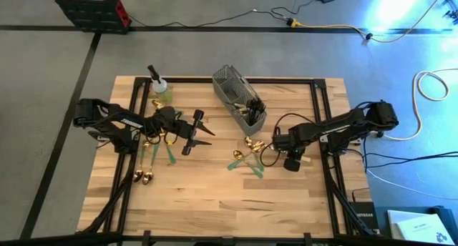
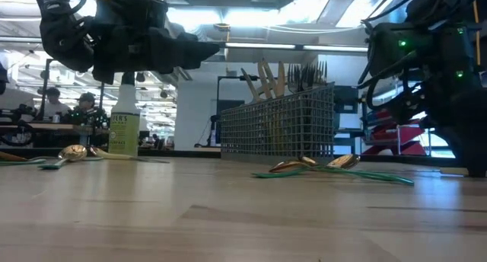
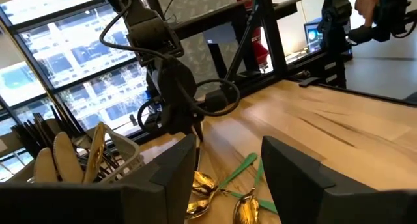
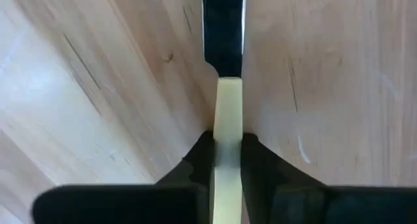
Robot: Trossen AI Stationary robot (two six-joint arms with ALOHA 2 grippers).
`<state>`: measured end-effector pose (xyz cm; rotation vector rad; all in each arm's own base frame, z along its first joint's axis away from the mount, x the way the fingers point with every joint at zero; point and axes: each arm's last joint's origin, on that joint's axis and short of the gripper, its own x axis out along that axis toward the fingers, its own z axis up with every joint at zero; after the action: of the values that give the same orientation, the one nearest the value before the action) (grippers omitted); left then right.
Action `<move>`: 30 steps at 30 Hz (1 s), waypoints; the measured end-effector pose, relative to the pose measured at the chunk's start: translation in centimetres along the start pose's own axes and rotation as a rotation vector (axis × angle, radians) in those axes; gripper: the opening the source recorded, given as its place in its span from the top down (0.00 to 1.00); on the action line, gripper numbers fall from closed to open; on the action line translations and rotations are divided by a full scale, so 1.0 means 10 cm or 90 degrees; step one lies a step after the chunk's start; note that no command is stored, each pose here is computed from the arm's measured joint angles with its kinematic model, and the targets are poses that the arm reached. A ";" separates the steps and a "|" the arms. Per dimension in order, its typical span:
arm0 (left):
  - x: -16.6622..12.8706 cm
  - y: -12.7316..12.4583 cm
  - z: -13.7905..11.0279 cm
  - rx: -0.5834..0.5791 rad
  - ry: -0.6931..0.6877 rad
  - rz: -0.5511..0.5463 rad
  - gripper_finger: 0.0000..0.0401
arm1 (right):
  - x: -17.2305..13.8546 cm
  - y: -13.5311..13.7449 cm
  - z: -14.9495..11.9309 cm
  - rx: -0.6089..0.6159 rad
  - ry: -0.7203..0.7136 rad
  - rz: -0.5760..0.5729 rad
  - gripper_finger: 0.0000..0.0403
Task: Sort silverware
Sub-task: Put the yellow table knife into the gray silverware organizer
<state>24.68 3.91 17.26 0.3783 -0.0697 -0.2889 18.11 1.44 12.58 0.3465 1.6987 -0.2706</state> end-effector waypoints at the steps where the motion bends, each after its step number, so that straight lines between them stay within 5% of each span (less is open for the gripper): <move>1: 0.00 0.00 0.00 0.000 0.000 0.000 0.60 | -0.02 0.01 0.01 0.006 0.003 0.002 0.94; 8: 0.00 0.00 0.01 0.000 -0.003 0.004 0.60 | -0.30 0.16 0.11 -0.013 -0.067 0.037 0.95; 21: 0.01 -0.03 0.01 -0.012 -0.002 -0.005 0.60 | -0.62 0.42 -0.26 0.082 -0.115 0.066 0.95; 30: 0.18 -0.12 -0.03 -0.063 0.004 -0.044 0.60 | -0.80 0.82 -0.23 0.093 -0.415 0.152 0.95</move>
<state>26.07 2.42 16.58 0.2841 -0.0368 -0.3582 20.19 9.32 20.95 0.5018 0.9896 -0.2922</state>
